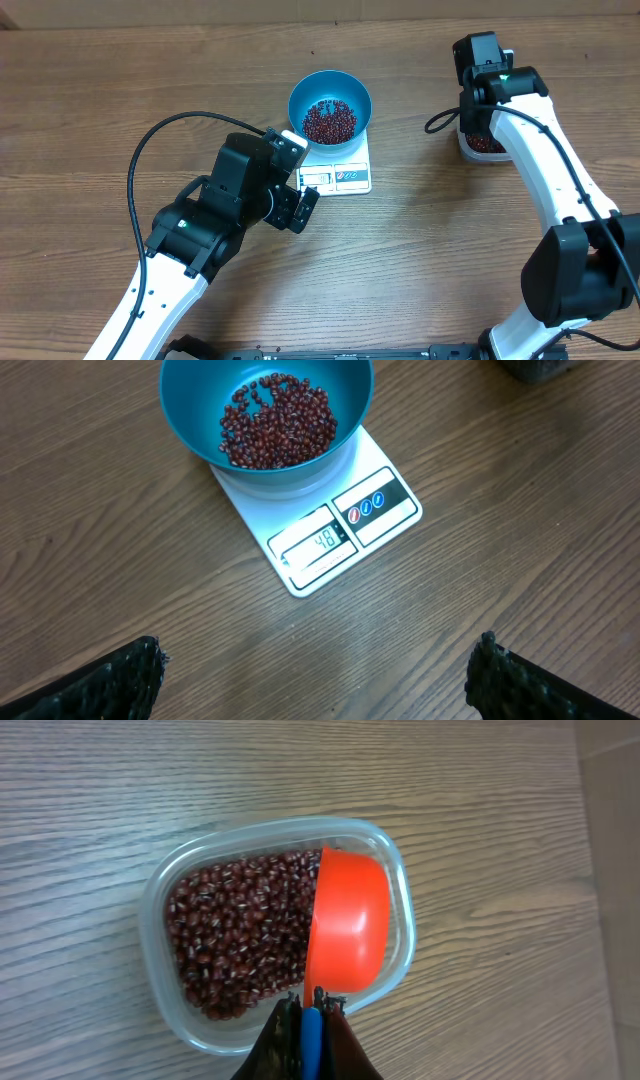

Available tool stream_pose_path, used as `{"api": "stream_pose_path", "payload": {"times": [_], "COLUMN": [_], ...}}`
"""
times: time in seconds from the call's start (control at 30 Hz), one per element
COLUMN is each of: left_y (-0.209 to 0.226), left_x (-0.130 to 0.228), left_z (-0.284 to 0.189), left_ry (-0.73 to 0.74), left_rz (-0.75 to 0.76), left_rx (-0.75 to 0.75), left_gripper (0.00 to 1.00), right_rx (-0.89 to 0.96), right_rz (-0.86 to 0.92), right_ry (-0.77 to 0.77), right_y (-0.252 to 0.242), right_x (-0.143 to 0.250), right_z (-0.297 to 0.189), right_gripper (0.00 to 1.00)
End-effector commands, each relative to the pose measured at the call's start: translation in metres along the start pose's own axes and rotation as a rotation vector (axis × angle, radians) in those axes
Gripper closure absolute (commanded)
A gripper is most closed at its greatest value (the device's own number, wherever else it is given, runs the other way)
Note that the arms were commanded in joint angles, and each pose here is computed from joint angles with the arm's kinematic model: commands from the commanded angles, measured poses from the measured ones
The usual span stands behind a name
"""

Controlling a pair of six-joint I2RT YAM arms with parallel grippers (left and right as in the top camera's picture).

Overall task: Scoop item into bowl and weigh 150g on scale
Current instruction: 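Lift the empty red scoop and move it right back to the bean tub, then lower the red scoop into the bean tub and drag it through beans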

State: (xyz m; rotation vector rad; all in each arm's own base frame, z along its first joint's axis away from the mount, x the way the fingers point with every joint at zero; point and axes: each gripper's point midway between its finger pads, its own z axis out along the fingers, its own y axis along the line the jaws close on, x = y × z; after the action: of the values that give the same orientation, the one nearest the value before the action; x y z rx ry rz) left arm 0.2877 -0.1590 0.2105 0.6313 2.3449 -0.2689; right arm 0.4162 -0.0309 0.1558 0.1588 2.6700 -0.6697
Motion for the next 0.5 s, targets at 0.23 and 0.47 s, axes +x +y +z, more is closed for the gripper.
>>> {"api": "stream_pose_path", "payload": {"times": [0.23,0.47], "left_y": [-0.003,-0.003], "left_x": [-0.009,-0.009], "left_z": [-0.003,-0.003], "left_ry": [-0.02,-0.02], "left_rz": [-0.006,-0.006], "left_rx": [0.017,0.017], "left_gripper": [0.0,0.0], "right_rx": [-0.171,-0.218], "right_rz": [0.076,0.099], "right_ry": [0.069,0.106], "right_y": [0.002,-0.013], "right_x": [0.009,0.014], "right_z": [0.012,0.022], "right_gripper": [0.96,0.96]}}
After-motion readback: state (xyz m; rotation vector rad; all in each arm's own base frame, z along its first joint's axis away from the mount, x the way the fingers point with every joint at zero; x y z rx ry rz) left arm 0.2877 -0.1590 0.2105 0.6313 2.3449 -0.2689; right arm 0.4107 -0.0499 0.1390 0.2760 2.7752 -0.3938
